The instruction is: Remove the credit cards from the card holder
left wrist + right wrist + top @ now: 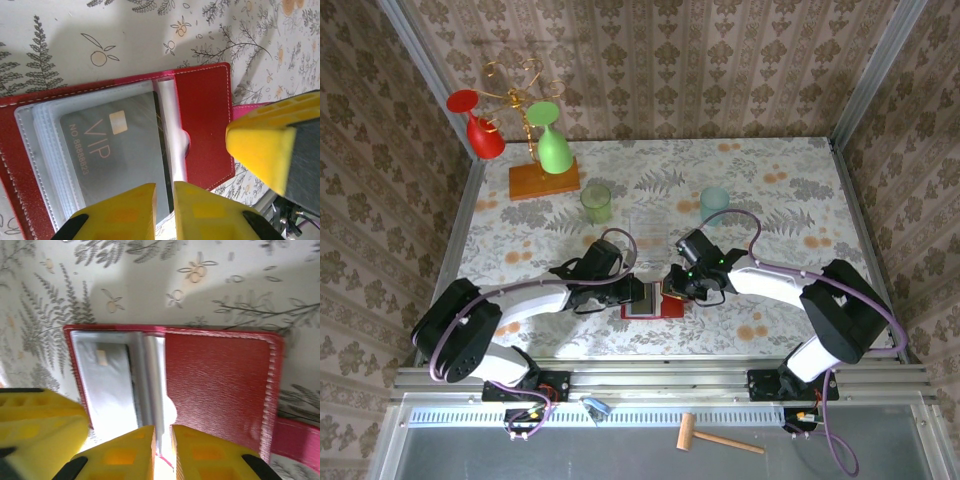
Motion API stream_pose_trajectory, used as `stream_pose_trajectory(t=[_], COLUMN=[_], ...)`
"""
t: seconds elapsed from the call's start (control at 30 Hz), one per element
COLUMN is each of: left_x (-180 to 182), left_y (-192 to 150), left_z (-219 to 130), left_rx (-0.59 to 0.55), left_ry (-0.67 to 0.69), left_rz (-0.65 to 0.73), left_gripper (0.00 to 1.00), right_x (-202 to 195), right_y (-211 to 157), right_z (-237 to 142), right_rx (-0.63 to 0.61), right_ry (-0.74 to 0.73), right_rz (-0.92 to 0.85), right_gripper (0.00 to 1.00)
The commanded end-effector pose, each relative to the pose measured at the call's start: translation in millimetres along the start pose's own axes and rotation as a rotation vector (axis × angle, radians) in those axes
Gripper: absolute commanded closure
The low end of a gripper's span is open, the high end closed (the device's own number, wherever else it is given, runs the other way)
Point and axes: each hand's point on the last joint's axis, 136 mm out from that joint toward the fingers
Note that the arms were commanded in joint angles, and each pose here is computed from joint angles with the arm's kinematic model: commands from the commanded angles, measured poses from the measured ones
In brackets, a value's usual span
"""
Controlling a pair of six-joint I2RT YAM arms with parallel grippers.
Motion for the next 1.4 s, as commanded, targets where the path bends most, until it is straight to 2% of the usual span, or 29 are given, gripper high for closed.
stream_pose_trajectory(t=[0.0, 0.53, 0.9, 1.37], left_x=[-8, 7, 14, 30], left_y=[0, -4, -4, -6], left_z=[3, 3, -3, -7], left_rx=[0.009, 0.014, -0.003, -0.008], left_ry=[-0.03, 0.017, 0.053, 0.126], left_rz=[-0.01, -0.042, -0.049, -0.038], left_gripper=[0.84, 0.86, 0.86, 0.88], right_x=[18, -11, -14, 26], right_y=[4, -3, -3, 6], right_z=[5, 36, 35, 23], right_rx=[0.02, 0.078, 0.077, 0.057], right_ry=[0.076, -0.026, -0.04, 0.064], right_rz=[0.021, 0.017, 0.013, 0.0], right_gripper=[0.83, 0.83, 0.83, 0.83])
Point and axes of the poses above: each hand's point on the last joint's axis, 136 mm out from that joint toward the fingers, its own z axis out along the fingers, its own x axis along the line the jaws close on, y = z × x, and after that the axes turned 8 degrees about -z, right-handed
